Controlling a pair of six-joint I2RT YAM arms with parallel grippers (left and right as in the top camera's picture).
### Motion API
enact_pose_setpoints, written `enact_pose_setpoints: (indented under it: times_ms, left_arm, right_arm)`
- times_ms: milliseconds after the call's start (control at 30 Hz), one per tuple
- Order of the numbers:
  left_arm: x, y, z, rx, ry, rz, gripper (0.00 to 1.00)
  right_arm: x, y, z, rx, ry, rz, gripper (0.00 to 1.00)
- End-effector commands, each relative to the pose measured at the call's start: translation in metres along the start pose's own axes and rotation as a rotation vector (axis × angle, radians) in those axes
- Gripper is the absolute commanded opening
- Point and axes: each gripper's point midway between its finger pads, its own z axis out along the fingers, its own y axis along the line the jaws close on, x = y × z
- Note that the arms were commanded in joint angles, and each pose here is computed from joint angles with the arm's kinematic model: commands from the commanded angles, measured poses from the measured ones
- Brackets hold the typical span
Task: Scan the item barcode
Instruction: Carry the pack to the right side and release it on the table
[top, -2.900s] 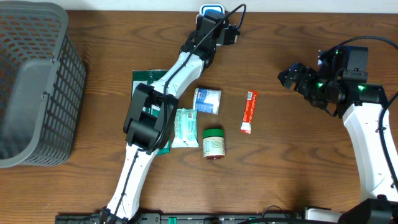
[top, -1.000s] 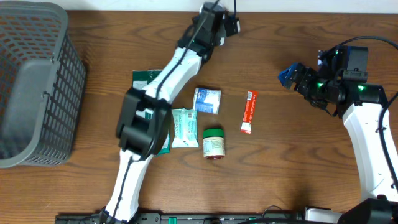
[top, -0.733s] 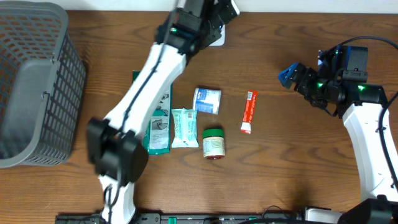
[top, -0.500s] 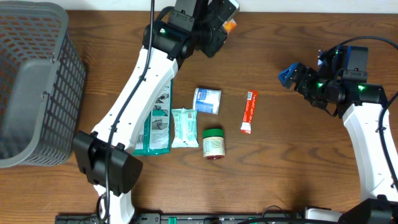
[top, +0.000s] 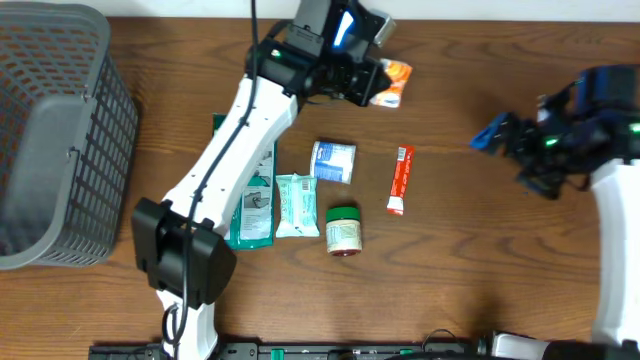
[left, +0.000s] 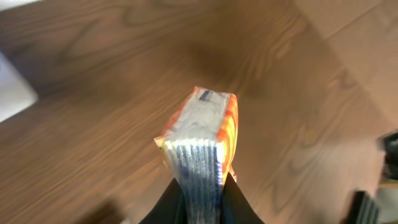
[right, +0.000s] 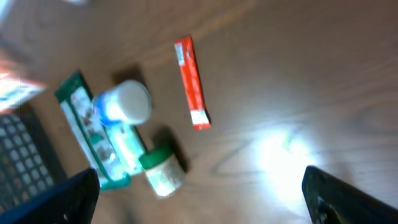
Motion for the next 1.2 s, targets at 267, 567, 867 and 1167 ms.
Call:
enact_pose_setpoints:
  times_ms: [267, 567, 867, 1167]
  left_arm:
    - [0.044, -0.096, 0.133, 0.325, 0.108, -0.182, 0.07]
    - [0.105, -0.192, 0.239, 0.498, 0.071, -0.085, 0.09]
    - [0.161, -0.212, 0.291, 0.383, 0.066, -0.057, 0.09]
    - [0.133, -0.209, 0.286, 0.396, -0.021, -0.021, 0.80]
  right_arm:
    - [0.008, 0.027, -0.111, -0.025, -0.206, -0.124, 0.99]
    - [0.020, 0.023, -0.119, -0.012, -0.213, -0.127, 0.99]
    - [0.024, 0.013, -0.118, 0.044, -0.198, -0.126, 0.99]
    - [0.024, 0.013, -0.118, 0.046, -0.198, -0.140, 0.99]
